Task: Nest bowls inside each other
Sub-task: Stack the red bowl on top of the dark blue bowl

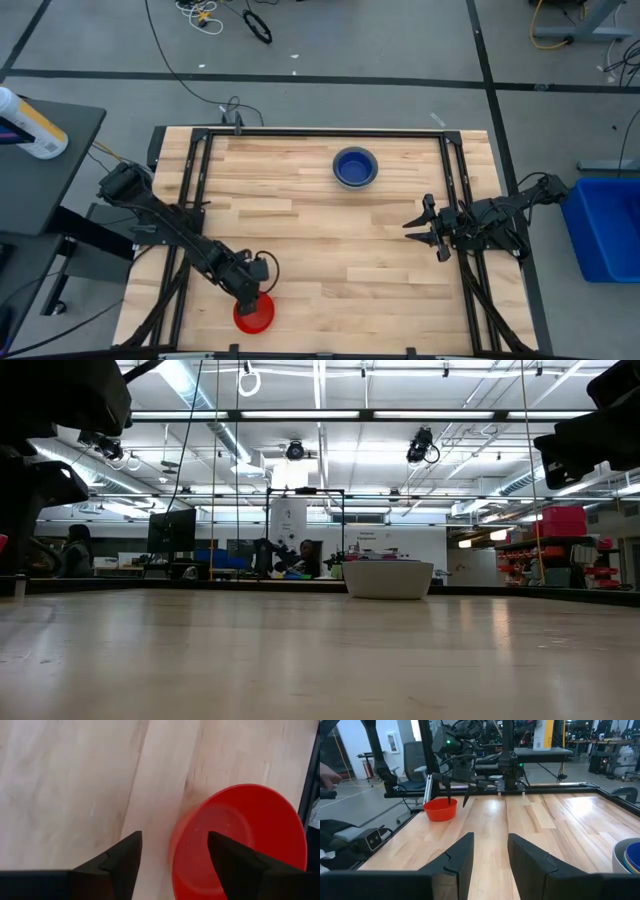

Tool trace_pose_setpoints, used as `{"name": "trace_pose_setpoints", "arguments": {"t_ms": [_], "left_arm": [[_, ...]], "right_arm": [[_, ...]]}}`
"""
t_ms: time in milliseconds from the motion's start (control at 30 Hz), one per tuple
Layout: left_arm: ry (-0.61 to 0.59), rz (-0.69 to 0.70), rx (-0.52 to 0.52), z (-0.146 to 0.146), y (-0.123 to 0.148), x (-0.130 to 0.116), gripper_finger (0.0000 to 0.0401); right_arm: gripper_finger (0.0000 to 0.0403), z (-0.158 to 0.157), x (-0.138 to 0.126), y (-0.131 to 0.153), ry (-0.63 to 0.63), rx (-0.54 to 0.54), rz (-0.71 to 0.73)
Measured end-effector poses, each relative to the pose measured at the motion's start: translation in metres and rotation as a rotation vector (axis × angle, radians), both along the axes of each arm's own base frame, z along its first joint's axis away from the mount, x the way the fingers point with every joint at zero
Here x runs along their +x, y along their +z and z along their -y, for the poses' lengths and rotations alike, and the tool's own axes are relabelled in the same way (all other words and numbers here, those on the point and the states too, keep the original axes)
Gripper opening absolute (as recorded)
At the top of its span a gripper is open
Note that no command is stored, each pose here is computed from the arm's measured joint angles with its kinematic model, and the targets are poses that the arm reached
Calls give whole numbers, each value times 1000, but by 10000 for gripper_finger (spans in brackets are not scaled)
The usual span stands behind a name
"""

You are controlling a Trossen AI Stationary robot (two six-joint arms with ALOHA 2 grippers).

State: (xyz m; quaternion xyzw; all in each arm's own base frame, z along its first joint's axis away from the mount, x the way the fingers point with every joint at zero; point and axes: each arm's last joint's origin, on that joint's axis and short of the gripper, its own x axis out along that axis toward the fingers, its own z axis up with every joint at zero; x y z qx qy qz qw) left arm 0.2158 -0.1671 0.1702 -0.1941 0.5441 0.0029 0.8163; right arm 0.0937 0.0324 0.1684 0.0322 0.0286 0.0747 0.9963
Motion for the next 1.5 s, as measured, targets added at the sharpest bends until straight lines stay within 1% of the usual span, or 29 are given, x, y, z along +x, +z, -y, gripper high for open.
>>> {"name": "trace_pose_setpoints", "arguments": {"t_ms": [133, 400, 567, 633, 733, 933, 1000, 1100, 1233, 1367, 1500], "left_arm": [[-10, 6, -3, 0, 0, 0, 187], [-29, 33, 35, 5, 0, -3, 71], [-47, 42, 45, 7, 0, -4, 19], [-61, 46, 49, 8, 0, -5, 8], [-71, 53, 58, 8, 0, -4, 6], [-7, 129, 147, -3, 3, 5, 3], [17, 174, 180, -12, 5, 13, 3], [21, 254, 256, -30, 9, 30, 2], [14, 399, 366, -65, 19, 59, 1], [-6, 556, 461, -114, 35, 87, 1], [24, 635, 537, -179, 54, 102, 1]], "right_arm": [[131, 0, 0, 0, 0, 0, 0], [129, 0, 0, 0, 0, 0, 0], [129, 0, 0, 0, -1, -3, 0], [128, 0, 0, 0, -1, -3, 0], [130, 0, 0, 0, -1, -3, 1], [129, 0, 0, 0, -2, -12, 2], [130, 0, 0, 0, -2, -17, 3], [130, 0, 0, 0, -1, -23, 3], [128, 0, 0, 0, 0, -37, 5], [131, 0, 0, 0, 0, -44, 6], [129, 0, 0, 0, 0, -46, 6]]}}
